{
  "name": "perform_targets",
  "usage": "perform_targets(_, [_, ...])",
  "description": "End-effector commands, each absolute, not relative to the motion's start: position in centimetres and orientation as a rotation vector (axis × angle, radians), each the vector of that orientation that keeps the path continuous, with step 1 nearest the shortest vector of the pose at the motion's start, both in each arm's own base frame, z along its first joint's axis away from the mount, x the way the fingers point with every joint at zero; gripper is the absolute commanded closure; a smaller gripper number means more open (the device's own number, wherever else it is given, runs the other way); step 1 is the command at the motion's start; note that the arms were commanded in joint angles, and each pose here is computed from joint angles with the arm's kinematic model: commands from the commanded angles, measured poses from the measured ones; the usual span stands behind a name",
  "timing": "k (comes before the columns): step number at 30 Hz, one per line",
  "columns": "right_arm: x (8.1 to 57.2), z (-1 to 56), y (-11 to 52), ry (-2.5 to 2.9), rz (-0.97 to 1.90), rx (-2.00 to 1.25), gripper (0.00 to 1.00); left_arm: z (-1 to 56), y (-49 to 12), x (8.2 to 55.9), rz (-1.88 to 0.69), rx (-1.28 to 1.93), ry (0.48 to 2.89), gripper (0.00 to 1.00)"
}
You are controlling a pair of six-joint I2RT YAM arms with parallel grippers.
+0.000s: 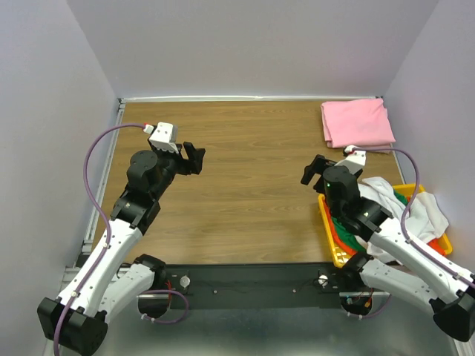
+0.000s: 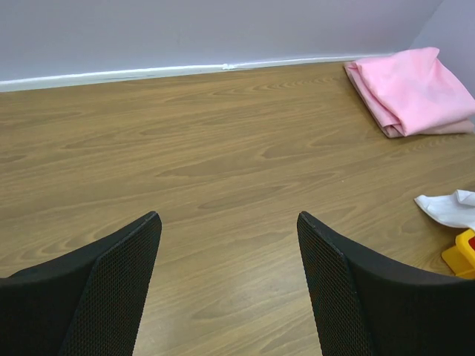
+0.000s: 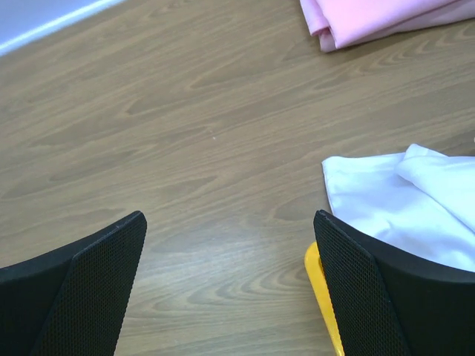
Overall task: Fold and stack the t-shirts
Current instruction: Grab the tshirt from the pile
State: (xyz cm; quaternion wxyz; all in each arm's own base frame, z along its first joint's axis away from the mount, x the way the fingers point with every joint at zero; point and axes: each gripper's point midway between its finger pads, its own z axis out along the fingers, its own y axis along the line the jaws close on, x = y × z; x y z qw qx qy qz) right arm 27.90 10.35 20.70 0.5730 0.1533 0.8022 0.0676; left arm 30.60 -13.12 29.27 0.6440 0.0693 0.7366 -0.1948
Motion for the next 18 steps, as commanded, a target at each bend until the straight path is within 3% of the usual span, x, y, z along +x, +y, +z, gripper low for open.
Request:
perform_targets(1, [28.1,19.5,9.8,1.939,0.065,0.332,0.00,29.8,-12.6,30.5,-0.423,0.159,1.668,0.18])
perform_targets(8, [27.7,16.9,8.1,2.048,-0.094,0.406,0.00,29.6,-12.9,30.5,-0.434,0.164,1.673,0.18])
perform_targets(18, [28.1,16.2,-4.4,2.014,-0.367,0.801,0.00,29.8,-13.9,30.0,-0.494,0.202,1.666,0.18])
